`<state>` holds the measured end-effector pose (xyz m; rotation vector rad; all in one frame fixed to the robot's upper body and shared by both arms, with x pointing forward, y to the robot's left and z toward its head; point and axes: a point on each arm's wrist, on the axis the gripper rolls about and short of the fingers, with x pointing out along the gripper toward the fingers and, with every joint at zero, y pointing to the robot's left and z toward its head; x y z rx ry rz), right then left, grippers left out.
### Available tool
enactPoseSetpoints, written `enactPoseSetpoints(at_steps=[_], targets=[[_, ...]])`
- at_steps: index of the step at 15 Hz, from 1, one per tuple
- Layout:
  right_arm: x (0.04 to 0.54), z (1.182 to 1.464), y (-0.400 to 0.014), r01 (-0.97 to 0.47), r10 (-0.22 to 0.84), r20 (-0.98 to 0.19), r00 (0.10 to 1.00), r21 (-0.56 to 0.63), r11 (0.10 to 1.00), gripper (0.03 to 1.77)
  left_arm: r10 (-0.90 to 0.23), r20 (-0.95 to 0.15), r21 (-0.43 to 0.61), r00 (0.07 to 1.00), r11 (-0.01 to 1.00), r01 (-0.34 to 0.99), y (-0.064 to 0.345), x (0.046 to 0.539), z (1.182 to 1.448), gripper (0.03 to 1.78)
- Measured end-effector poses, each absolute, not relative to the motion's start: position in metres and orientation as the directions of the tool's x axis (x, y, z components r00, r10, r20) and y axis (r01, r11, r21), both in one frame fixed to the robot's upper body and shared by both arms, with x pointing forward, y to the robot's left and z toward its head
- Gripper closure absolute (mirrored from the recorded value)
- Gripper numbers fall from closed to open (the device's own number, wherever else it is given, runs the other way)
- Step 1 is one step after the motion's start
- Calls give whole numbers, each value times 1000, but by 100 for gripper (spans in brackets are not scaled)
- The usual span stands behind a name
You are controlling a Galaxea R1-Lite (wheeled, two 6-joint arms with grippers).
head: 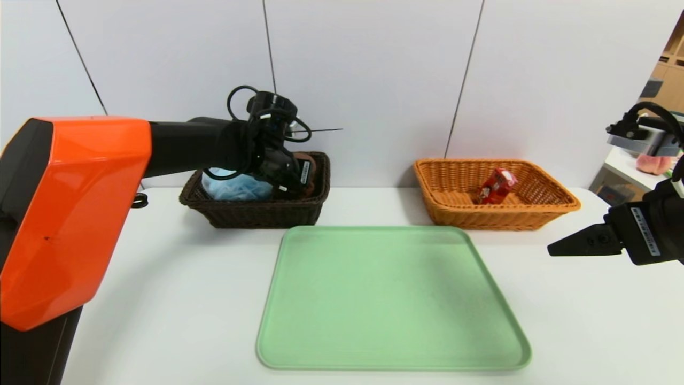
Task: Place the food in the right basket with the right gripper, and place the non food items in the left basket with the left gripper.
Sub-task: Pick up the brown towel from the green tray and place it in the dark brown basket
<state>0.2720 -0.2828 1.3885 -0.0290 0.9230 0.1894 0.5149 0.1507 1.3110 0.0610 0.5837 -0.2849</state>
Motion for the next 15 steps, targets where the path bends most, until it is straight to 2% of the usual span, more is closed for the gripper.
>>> enactPoseSetpoints(at_steps=[11, 13, 15], targets=[[269, 1390, -282, -183, 156, -790, 593, 57, 981, 10, -241, -549, -26, 800, 962, 272, 155, 515, 1314, 133], [268, 1390, -283, -183, 157, -788, 595, 57, 982, 10, -241, -548, -25, 801, 962, 272, 156, 514, 1316, 105], [267, 1391, -283, -182, 157, -786, 598, 58, 982, 10, -242, -546, -26, 802, 962, 273, 156, 513, 1317, 84]])
